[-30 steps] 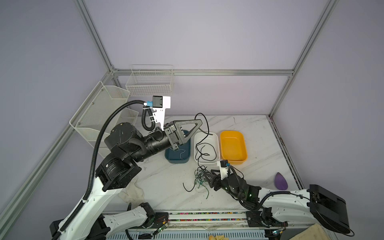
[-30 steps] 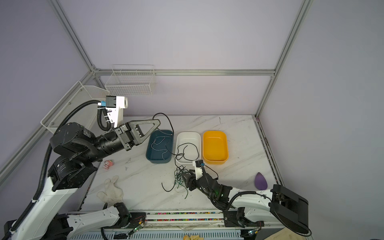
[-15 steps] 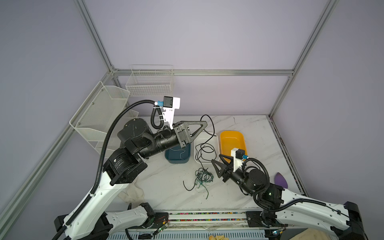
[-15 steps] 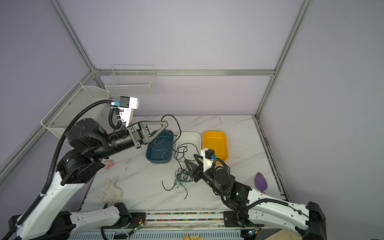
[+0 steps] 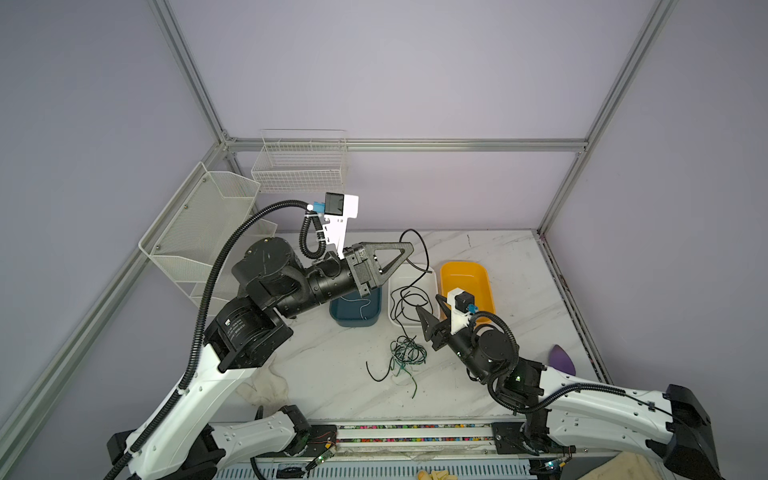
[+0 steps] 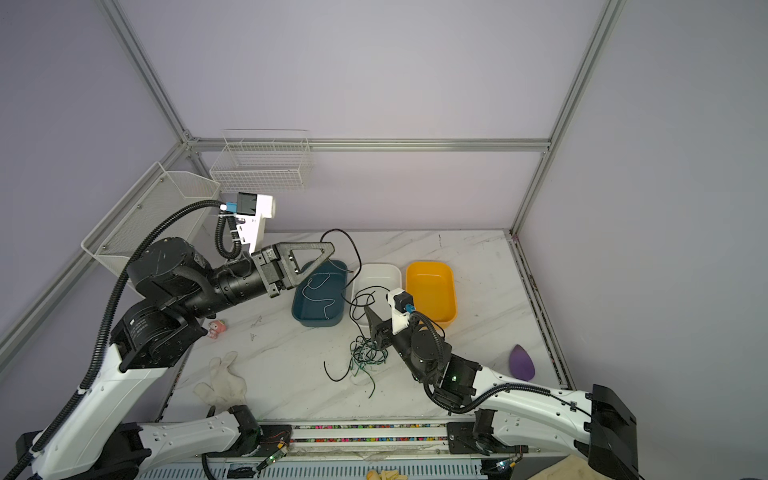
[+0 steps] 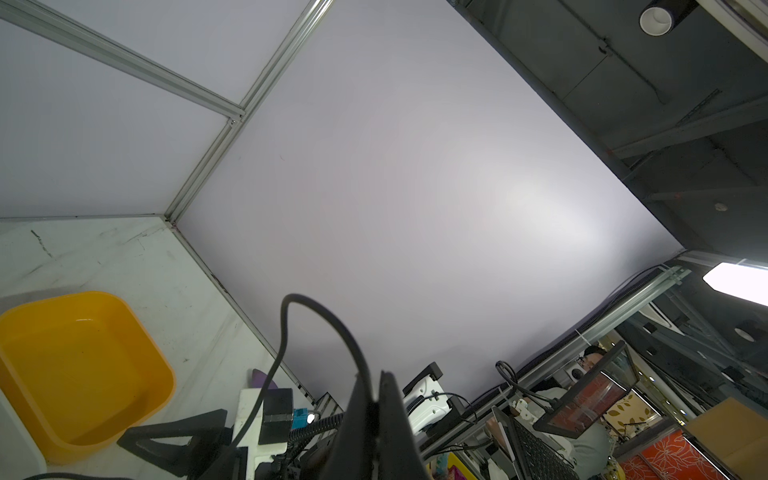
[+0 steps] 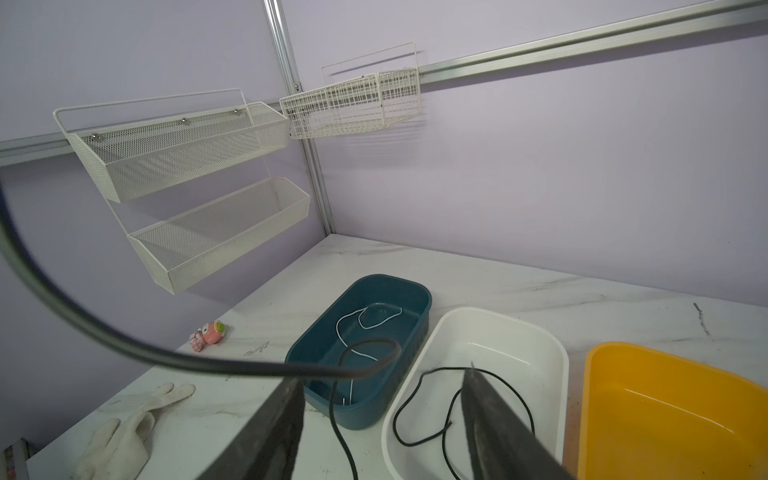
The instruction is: Untangle the cables
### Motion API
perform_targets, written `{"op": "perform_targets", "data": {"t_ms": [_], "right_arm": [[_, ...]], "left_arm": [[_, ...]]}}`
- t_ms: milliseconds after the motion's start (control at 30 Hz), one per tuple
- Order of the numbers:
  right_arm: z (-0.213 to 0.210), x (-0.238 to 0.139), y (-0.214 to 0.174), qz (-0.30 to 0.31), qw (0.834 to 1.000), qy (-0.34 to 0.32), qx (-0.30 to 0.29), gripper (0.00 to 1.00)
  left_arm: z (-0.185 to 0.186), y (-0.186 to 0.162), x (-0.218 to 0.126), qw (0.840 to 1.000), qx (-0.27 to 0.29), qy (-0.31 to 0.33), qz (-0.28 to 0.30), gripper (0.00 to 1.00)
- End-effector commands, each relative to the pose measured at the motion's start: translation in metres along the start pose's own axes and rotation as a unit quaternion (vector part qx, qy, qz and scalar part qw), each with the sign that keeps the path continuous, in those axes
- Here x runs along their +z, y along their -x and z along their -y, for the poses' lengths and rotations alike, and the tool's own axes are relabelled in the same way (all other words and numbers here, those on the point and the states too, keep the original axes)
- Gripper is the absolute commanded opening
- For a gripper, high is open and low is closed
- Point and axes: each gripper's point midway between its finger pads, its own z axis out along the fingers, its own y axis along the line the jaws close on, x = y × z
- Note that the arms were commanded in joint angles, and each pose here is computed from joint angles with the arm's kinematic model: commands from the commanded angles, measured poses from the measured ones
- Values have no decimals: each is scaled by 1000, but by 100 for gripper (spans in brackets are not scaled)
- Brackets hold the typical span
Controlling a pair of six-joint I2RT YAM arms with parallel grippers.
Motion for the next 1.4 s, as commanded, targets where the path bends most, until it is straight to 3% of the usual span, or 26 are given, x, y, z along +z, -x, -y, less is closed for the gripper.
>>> {"op": "perform_targets", "data": {"t_ms": [0, 300, 367, 500, 567, 900, 1367], "right_arm": [[-1, 7, 31, 53, 999, -12, -3, 64], [1, 21, 37, 72, 996, -39, -28, 62], [0, 23, 36, 72, 996, -36, -29, 53], [1, 20, 35, 74, 997, -32, -22, 25], [3, 17, 35, 75, 997, -30, -17, 18], [23, -15, 62, 86, 995, -45, 6, 0], [44, -29, 92, 68, 992, -102, 10, 0]], "left_arm": [[18, 6, -10, 999, 4, -30, 12, 0], [15, 1, -10, 999, -4, -32, 9, 0], [13, 0, -11, 999, -5, -30, 9, 0], [7, -4, -14, 1000, -5, -21, 11, 0], [1, -7, -15, 1000, -4, -14, 11, 0], [-81, -54, -18, 994, -10, 108, -18, 0], [-180, -134, -13, 970, -41, 218, -100, 37]]}}
